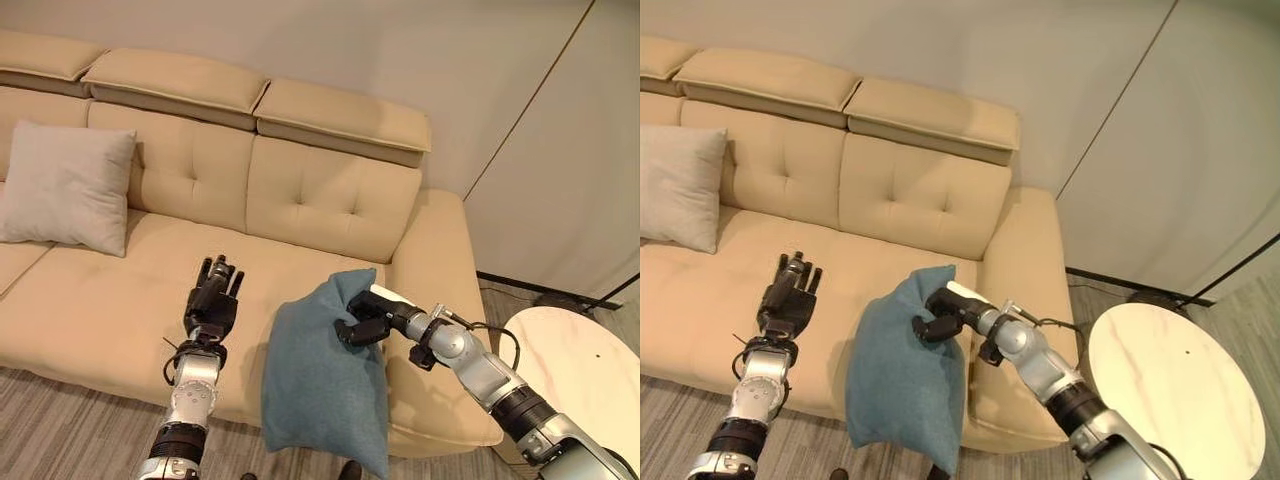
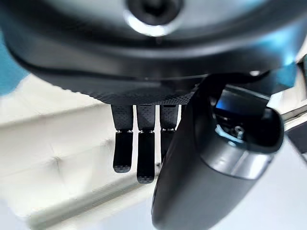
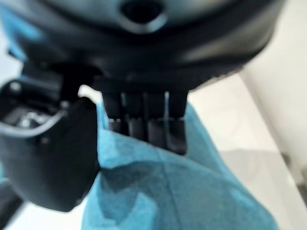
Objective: Pick up all the scattered cushions and arrange them neatly on the sofa.
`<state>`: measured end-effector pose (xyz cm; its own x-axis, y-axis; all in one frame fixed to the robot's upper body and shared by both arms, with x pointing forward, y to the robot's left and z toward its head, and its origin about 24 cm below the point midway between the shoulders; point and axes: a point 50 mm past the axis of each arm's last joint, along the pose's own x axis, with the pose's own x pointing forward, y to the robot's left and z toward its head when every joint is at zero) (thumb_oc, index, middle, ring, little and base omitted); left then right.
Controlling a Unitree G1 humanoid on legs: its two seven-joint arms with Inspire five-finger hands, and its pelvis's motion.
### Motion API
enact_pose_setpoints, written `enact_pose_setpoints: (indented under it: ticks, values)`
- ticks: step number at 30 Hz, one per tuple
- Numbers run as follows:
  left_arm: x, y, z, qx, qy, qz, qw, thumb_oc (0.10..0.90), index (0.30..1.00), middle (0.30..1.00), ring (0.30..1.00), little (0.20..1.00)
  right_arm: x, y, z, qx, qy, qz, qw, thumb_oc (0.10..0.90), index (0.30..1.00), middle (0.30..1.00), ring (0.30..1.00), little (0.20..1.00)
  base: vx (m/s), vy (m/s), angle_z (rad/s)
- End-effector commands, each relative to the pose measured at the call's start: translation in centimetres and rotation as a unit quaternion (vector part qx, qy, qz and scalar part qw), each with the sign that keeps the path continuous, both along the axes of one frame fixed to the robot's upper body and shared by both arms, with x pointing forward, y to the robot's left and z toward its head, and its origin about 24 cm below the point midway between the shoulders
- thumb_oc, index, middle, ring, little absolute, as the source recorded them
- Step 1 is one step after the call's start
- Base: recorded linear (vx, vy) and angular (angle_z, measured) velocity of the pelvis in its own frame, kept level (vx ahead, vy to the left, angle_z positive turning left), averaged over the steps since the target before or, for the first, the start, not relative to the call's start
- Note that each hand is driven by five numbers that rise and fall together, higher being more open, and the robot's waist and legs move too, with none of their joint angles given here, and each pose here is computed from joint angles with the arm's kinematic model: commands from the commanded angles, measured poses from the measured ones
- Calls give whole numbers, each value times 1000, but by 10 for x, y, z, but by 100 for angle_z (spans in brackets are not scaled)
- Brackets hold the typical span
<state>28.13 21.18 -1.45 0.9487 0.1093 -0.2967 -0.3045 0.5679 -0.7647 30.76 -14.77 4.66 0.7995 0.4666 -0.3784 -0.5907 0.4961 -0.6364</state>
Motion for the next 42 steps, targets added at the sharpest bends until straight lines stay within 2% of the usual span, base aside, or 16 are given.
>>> enact_pose_setpoints:
  ticks: [1, 3, 5, 7, 11, 16, 18, 22, 24, 26, 27, 28, 30, 31, 35, 42]
  values:
    - [9, -6, -23, 147, 116, -99, 977, 800, 900, 900, 900, 900, 29, 25, 90, 51, -164, 50, 984, 400, 300, 300, 300, 300, -51, 63, -1]
    - [-16, 4, -65, 221, 266, -133, 929, 800, 900, 900, 900, 900, 32, 35, 94, 43, -159, 71, 984, 400, 300, 300, 300, 300, -40, 41, -8]
    - [-35, 12, -84, 266, 364, -138, 882, 800, 900, 900, 900, 900, 31, 47, 94, 40, -155, 96, 982, 400, 300, 300, 300, 300, 5, 13, -35]
    - [-38, 15, -85, 305, 412, -126, 849, 800, 900, 900, 900, 900, 29, 56, 94, 41, -154, 114, 981, 400, 300, 300, 300, 300, 13, -7, -46]
    - [-52, 31, -85, 419, 505, -111, 747, 800, 900, 900, 900, 900, 24, 63, 92, 42, -159, 131, 978, 400, 300, 300, 300, 300, 18, -22, -34]
    - [-63, 33, -90, 437, 530, -116, 717, 800, 900, 900, 900, 900, 17, 55, 85, 50, -137, 137, 980, 400, 300, 300, 300, 300, 41, -5, -6]
    - [-65, 32, -91, 433, 532, -113, 718, 800, 900, 900, 900, 900, 16, 55, 83, 52, -131, 139, 980, 400, 300, 300, 300, 300, 64, -8, -1]
    - [-51, 13, -89, 381, 502, -84, 772, 800, 900, 900, 900, 900, 9, 57, 75, 67, -119, 148, 980, 400, 300, 300, 300, 300, 63, -21, 0]
    - [-47, 8, -88, 371, 495, -75, 782, 800, 900, 900, 900, 900, 8, 58, 75, 68, -121, 151, 979, 400, 300, 300, 300, 300, 19, -16, 0]
    - [-39, -8, -88, 304, 468, -65, 828, 800, 900, 900, 900, 900, 7, 59, 75, 71, -120, 156, 978, 400, 300, 300, 300, 300, 14, -17, -1]
    - [-32, -18, -86, 226, 441, -46, 867, 800, 900, 900, 900, 900, 6, 60, 76, 78, -118, 157, 977, 400, 300, 300, 300, 300, 0, 0, 0]
    - [-25, -26, -83, 187, 420, -40, 887, 800, 900, 900, 900, 900, 6, 62, 75, 81, -118, 157, 977, 400, 300, 300, 300, 300, 0, 0, 0]
    - [6, -56, -61, 71, 321, -17, 944, 800, 900, 900, 900, 900, 9, 60, 76, 96, -121, 136, 979, 400, 300, 300, 300, 300, 9, -51, -2]
    - [13, -64, -54, 35, 289, -14, 957, 800, 900, 900, 900, 900, 10, 58, 76, 101, -121, 130, 979, 400, 300, 300, 300, 300, -2, -41, -1]
    - [14, -76, -51, -36, 258, -5, 965, 800, 900, 900, 900, 900, 9, 57, 71, 115, -111, 116, 980, 400, 300, 300, 300, 300, -7, -25, 0]
    - [4, -73, -63, -21, 288, -7, 957, 800, 900, 900, 900, 900, 7, 53, 60, 125, -95, 101, 982, 400, 300, 300, 300, 300, 12, -42, -2]
